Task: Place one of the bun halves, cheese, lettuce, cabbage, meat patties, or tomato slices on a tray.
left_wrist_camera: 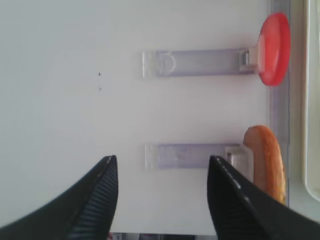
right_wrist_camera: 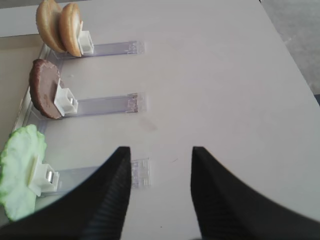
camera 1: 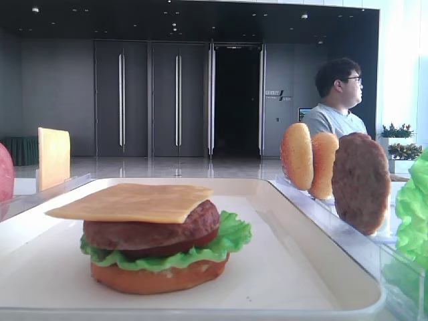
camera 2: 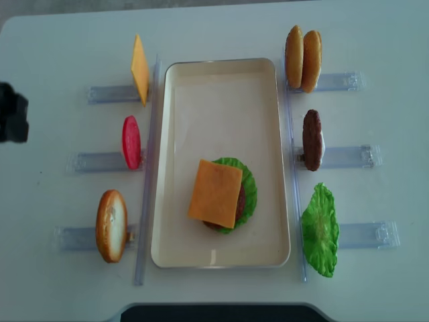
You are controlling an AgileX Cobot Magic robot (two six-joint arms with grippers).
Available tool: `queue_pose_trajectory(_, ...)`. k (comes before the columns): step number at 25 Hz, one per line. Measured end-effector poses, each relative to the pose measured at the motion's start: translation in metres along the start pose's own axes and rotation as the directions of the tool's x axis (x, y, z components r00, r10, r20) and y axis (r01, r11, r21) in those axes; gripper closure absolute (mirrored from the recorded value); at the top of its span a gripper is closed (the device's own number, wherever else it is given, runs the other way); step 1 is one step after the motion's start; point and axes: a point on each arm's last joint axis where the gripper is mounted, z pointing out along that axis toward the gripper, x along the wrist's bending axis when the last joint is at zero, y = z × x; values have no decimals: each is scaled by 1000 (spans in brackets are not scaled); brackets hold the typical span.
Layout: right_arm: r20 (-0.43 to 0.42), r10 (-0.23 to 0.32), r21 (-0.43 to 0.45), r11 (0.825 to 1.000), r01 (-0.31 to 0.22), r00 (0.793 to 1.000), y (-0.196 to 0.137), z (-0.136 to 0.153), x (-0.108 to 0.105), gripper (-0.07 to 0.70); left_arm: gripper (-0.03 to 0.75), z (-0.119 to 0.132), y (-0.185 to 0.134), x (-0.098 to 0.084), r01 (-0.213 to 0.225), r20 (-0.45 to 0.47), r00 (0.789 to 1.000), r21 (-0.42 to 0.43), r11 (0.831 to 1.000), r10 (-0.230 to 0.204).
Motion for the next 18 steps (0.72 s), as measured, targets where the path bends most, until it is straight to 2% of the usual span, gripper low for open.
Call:
queue_pose_trajectory(4, -6, 3, 0, 1000, -3, 1000, 0, 0, 1, 352, 282, -20, -67, 1, 13, -1, 1000, -100, 995, -13)
queue_pose_trajectory(6, -6, 3, 0, 1000, -3, 1000, 0, 0, 1, 352, 282, -27, -101, 1, 24, 7, 1000, -182, 983, -23)
queue_pose_trajectory(8, -6, 3, 0, 1000, -3, 1000, 0, 0, 1, 352, 282, -24, -129, -1, 35, 21, 999, -249, 968, -30)
queue_pose_trajectory(10, -6, 3, 0, 1000, -3, 1000, 0, 0, 1, 352, 282, -21, -153, -3, 46, 35, 999, -324, 945, -36)
queue_pose_trajectory(15, -6, 3, 0, 1000, -3, 1000, 0, 0, 1, 352, 282, -2, -186, -6, 55, 42, 998, -412, 910, -41)
queue_pose_trajectory(18, -6, 3, 0, 1000, -3, 1000, 0, 0, 1, 352, 283, -4, -189, -6, 59, 44, 998, -496, 866, -43)
